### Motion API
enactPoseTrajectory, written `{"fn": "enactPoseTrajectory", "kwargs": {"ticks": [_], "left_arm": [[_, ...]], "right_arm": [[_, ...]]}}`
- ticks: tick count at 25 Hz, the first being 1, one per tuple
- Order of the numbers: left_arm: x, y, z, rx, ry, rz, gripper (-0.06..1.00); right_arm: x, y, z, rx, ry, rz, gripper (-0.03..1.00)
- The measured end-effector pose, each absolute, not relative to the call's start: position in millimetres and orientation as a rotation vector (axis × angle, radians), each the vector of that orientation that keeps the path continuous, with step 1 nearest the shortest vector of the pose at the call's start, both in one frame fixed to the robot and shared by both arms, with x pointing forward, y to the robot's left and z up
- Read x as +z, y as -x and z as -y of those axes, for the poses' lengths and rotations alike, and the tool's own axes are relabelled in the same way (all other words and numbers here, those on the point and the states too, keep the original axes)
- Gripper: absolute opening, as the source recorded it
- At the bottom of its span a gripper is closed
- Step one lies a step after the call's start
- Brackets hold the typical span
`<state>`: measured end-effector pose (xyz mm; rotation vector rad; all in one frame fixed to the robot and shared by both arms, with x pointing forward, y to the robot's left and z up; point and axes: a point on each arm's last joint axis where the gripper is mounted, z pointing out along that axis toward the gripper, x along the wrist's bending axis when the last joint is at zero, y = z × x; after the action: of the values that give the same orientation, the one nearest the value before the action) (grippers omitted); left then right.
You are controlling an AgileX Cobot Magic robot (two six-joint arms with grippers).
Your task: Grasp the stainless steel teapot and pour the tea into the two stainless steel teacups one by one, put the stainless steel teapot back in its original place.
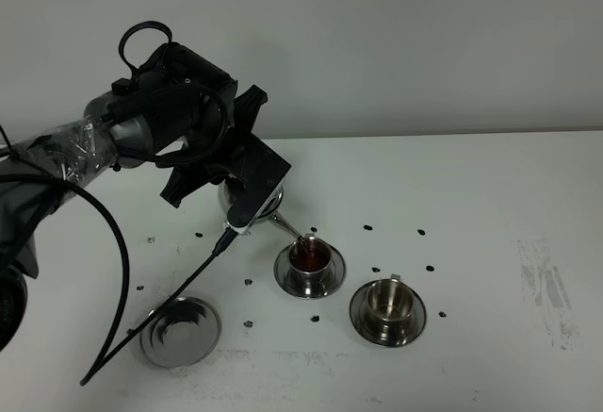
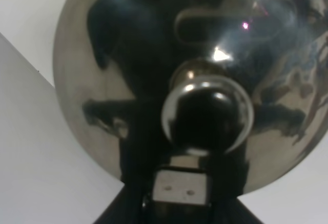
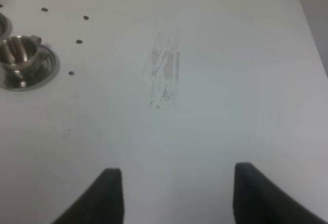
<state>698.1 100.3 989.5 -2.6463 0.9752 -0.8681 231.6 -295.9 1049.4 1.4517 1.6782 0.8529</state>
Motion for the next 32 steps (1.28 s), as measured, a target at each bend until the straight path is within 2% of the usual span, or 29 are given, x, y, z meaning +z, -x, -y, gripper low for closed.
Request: {"fn": "enactPoseTrajectory", "kwargs": {"ticks": [32], "left_arm": [[990.0, -698.6, -100.1, -0.877, 2.634, -0.981, 0.26]], "right_arm": [[1049.4, -231.6, 295.9, 0.852, -1.451, -1.679, 0.49]]}}
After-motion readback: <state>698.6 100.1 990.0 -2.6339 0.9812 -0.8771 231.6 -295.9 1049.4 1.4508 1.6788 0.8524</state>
